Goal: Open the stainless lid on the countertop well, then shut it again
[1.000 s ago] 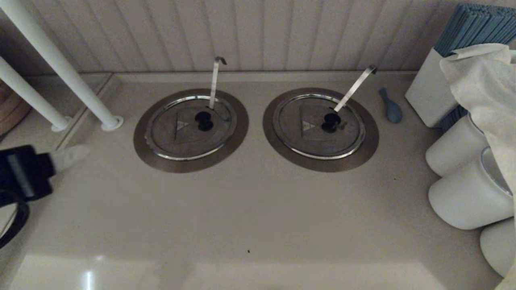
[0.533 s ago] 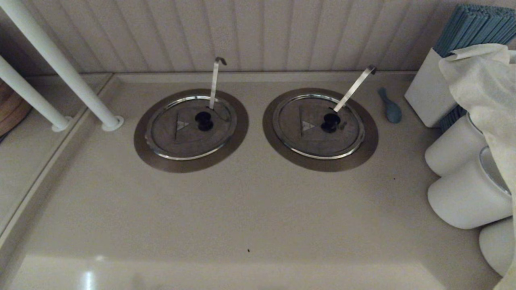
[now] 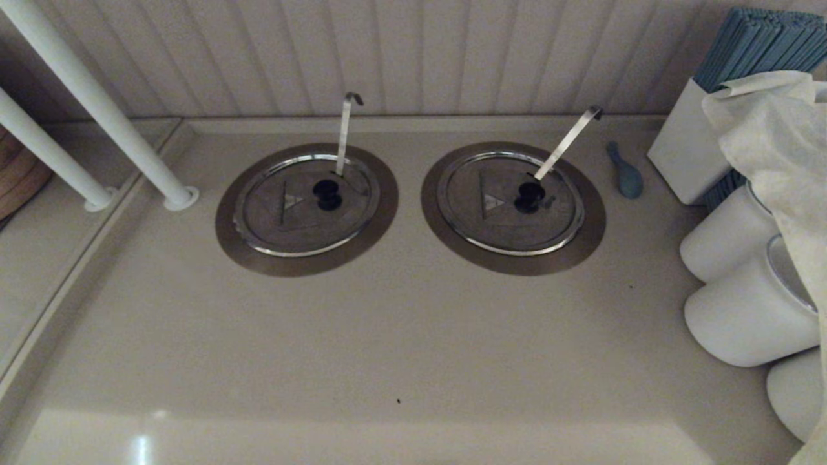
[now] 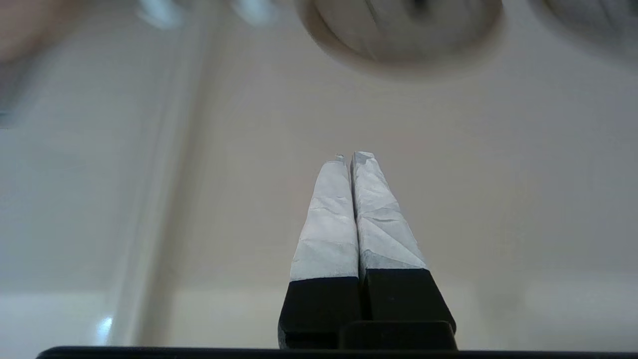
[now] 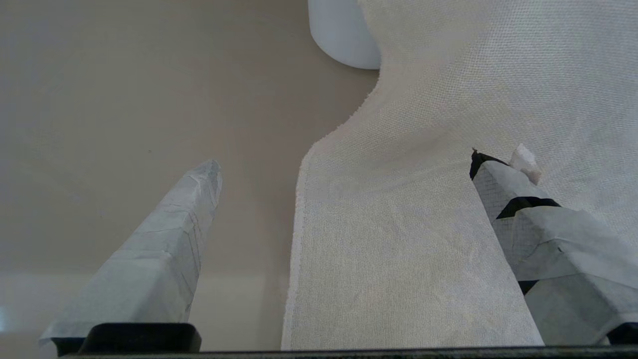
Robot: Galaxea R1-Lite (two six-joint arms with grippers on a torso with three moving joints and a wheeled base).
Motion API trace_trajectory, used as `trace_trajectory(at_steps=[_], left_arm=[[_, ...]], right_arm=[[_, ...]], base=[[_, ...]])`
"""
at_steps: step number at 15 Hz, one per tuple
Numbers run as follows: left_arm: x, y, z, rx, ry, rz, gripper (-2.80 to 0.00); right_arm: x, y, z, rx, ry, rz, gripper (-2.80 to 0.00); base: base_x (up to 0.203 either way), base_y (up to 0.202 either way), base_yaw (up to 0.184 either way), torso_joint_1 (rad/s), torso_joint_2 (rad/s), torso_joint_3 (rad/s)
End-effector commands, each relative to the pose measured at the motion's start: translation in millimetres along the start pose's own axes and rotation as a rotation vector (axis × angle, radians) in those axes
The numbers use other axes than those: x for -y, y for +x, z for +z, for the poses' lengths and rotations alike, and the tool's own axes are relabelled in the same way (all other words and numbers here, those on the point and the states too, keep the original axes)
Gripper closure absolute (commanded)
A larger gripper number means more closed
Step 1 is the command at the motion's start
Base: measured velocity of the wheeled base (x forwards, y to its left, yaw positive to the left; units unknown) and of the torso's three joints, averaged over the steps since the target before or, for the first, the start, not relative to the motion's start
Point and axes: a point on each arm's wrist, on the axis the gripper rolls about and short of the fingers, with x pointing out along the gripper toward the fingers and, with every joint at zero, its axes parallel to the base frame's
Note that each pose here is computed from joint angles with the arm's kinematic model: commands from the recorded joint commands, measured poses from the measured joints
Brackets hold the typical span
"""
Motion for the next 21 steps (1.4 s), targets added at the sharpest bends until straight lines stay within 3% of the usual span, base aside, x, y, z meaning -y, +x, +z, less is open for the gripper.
trace_trajectory(at_steps=[1, 4, 6, 7, 13, 21], left_arm=[[3.1, 3, -32, -0.028, 0.030, -0.005, 0.00], [5.6, 32, -78, -0.098, 0.050, 0.011, 0.00], [6.3, 43, -93, -0.030, 0.008, 0.030, 0.00], [6.3, 43, -95, -0.031, -0.022, 0.035, 0.00], [6.5, 43, -94, -0.027, 0.024, 0.026, 0.00], [6.5, 44, -95, -0.028, 0.003, 0.027, 0.00]], right_arm=[[0, 0, 0, -0.001, -0.001, 0.000, -2.80], [0, 0, 0, -0.001, -0.001, 0.000, -2.80], [0, 0, 0, -0.001, -0.001, 0.000, -2.80], [0, 0, 0, -0.001, 0.001, 0.000, -2.80], [0, 0, 0, 0.000, -0.007, 0.002, -2.80], [0, 0, 0, 0.000, -0.006, 0.002, -2.80]], base=[[0.000, 0.000, 0.000, 0.000, 0.00, 0.000], [0.000, 0.000, 0.000, 0.000, 0.00, 0.000], [0.000, 0.000, 0.000, 0.000, 0.00, 0.000], [0.000, 0.000, 0.000, 0.000, 0.00, 0.000], [0.000, 0.000, 0.000, 0.000, 0.00, 0.000], [0.000, 0.000, 0.000, 0.000, 0.00, 0.000]])
